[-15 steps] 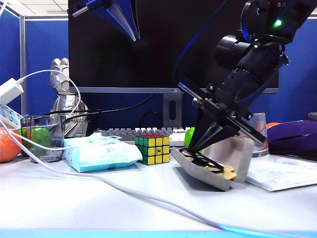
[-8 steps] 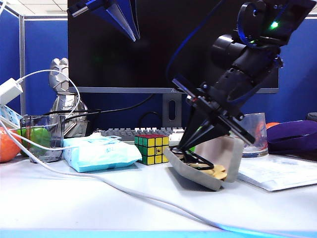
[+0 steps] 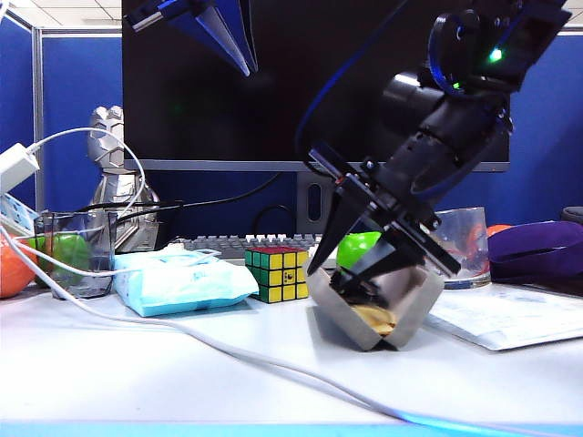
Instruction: Pick up the glasses, fold the temples of the glasses, place the glasses into the glasses case, and finally close the glasses case.
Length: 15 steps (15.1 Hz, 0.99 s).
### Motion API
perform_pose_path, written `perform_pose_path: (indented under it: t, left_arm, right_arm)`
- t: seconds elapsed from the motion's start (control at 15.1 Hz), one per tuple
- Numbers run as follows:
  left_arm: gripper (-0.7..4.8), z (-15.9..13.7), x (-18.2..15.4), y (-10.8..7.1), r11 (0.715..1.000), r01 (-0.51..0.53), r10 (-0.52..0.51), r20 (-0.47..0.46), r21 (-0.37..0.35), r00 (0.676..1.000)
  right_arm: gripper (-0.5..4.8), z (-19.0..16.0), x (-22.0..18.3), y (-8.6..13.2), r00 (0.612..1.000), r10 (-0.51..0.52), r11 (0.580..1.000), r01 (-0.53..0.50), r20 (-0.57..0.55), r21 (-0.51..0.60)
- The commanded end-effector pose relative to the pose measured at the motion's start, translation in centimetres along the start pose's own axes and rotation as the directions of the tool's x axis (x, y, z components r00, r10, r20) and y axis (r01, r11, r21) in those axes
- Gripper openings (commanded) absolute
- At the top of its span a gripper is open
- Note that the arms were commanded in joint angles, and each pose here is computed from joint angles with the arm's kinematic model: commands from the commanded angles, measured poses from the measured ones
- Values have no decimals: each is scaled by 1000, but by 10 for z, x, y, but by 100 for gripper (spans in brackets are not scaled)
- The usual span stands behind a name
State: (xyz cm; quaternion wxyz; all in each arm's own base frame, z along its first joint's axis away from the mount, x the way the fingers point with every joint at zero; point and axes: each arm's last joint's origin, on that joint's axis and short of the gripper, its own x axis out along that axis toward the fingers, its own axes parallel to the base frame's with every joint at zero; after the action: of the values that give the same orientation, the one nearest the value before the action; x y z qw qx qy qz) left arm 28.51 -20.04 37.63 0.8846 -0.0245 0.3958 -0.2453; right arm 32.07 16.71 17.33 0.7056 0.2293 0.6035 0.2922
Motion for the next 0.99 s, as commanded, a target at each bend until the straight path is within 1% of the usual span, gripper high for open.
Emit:
perform_pose_path:
  t: [0.07,0.2,0.26,0.33,0.4,0.53,0.66,0.79,0.92,0.99]
  left_arm:
    - [52,2,-3,-1,1000,6,-6,20,6,1000]
    - [52,2,-3,-1,1000,6,-6,20,6,1000]
    - [52,2,-3,-1,1000,5,-5,20,6,1000]
    - [52,2,-3,-1,1000,5,-5,20,6,1000]
    - [52,2,-3,-1,1000,6,-6,20,6,1000]
    - [52,2,-3,-1,1000,6,-6,19,5,1000]
    - [52,2,-3,-1,1000,6,-6,19,5,1000]
    - [52,2,-3,-1,1000,6,-6,19,5,1000]
    - [52,2,-3,-1,1000,6,-6,19,5,1000]
    - [52,2,-3,-1,1000,6,-6,19,5,1000]
  right_arm:
    - [139,-2,0,2,1000,4,1000,-4,-5,-13]
    - [139,-2,-6,6,1000,4,1000,-4,15,-28]
    - [102,-1,-10,9,999,-14,999,16,40,-51]
    - [35,-2,-11,9,999,-22,998,24,43,-50]
    - [-3,-2,-11,9,999,-23,998,25,41,-54]
    - [-3,-2,-12,10,999,-25,998,27,41,-56]
    - [-4,-3,-16,11,996,-60,993,66,62,-96]
    - [-3,-4,-22,13,988,-123,981,135,91,-142]
    - [-3,-5,-25,13,980,-180,965,192,83,-179]
    - [-3,-4,-27,14,980,-181,963,194,82,-189]
